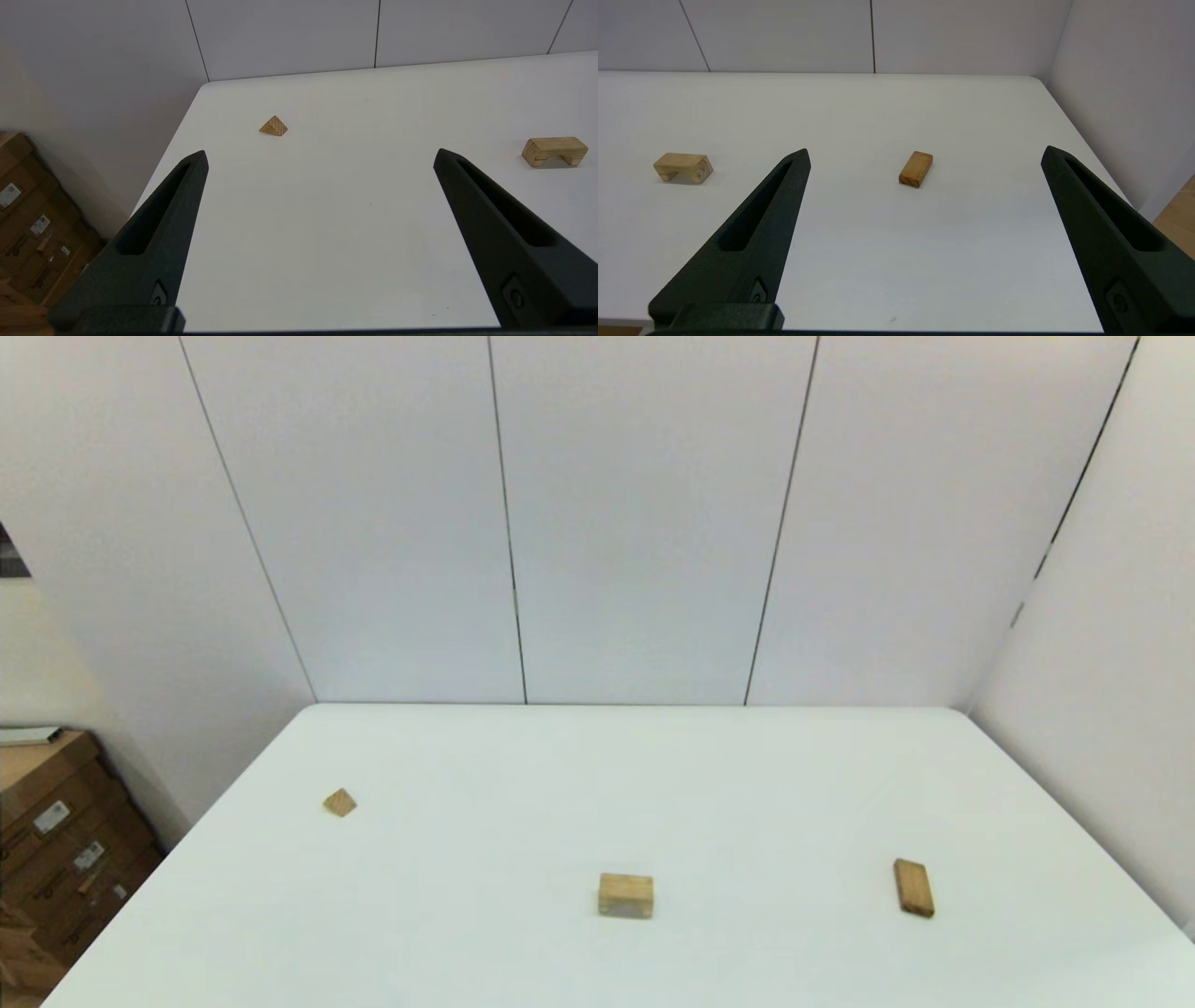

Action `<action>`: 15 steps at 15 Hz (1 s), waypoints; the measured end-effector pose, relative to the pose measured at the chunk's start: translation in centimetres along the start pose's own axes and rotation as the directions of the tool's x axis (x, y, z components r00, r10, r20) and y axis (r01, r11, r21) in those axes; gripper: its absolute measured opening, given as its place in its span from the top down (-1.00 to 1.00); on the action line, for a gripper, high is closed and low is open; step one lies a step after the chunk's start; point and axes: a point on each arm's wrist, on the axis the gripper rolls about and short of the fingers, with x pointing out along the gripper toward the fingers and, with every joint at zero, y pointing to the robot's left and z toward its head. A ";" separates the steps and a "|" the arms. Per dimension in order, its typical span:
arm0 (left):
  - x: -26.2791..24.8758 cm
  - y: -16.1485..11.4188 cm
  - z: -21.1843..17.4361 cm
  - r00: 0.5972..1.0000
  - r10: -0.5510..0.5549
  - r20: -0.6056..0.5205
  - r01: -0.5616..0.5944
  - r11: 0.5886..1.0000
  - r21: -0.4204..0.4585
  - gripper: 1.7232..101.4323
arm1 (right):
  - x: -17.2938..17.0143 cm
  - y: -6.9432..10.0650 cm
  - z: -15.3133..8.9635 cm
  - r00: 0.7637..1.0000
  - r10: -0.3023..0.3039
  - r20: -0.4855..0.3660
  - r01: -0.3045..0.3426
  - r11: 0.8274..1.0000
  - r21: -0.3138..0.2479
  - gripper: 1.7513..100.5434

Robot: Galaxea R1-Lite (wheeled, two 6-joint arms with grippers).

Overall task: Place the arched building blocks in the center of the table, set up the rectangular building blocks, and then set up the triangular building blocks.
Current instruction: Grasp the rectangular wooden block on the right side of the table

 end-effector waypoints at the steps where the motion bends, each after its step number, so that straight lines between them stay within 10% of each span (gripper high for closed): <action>1: 0.0 0.0 0.0 1.000 0.000 0.000 0.000 1.000 0.000 -0.93 | 0.0 0.0 0.0 1.000 0.000 0.000 0.000 1.000 0.000 -0.95; 15: 0.0 0.0 0.0 1.000 0.000 0.000 0.000 1.000 -0.001 -0.93 | 0.0 0.0 0.0 1.000 0.000 0.000 0.000 1.000 0.000 -0.95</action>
